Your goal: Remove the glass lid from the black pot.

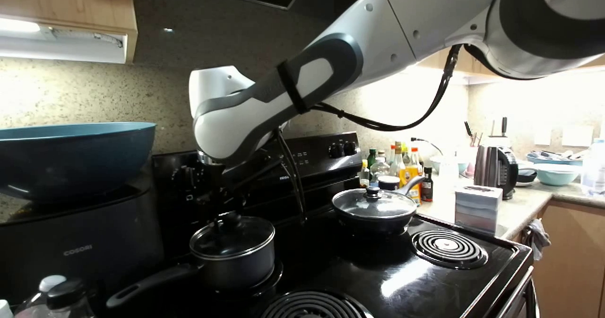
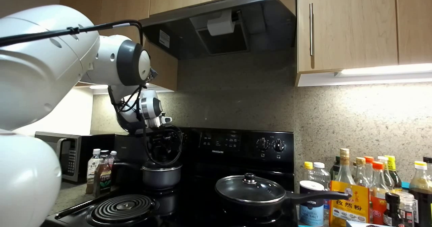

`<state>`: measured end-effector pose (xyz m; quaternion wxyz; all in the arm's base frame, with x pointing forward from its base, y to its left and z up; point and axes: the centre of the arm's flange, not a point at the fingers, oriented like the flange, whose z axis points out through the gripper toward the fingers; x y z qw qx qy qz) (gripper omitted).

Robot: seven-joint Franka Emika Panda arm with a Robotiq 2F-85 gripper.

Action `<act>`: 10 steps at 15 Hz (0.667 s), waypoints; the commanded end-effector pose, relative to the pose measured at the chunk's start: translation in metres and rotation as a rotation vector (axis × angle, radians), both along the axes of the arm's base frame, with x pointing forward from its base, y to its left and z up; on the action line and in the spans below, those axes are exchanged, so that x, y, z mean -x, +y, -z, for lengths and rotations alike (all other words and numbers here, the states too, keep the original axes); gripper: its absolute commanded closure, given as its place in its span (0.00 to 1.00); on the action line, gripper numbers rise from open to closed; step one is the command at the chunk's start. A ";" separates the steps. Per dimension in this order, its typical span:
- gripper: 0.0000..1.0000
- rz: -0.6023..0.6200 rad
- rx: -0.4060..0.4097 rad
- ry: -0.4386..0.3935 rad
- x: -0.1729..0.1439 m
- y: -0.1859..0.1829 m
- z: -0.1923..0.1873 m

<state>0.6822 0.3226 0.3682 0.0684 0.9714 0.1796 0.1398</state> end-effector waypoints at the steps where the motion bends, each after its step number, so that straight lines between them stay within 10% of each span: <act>1: 0.50 0.016 0.009 0.001 -0.009 0.005 -0.005; 5: 0.77 0.030 0.014 -0.006 -0.013 0.003 -0.008; 10: 0.78 0.050 0.031 -0.008 -0.013 0.004 -0.013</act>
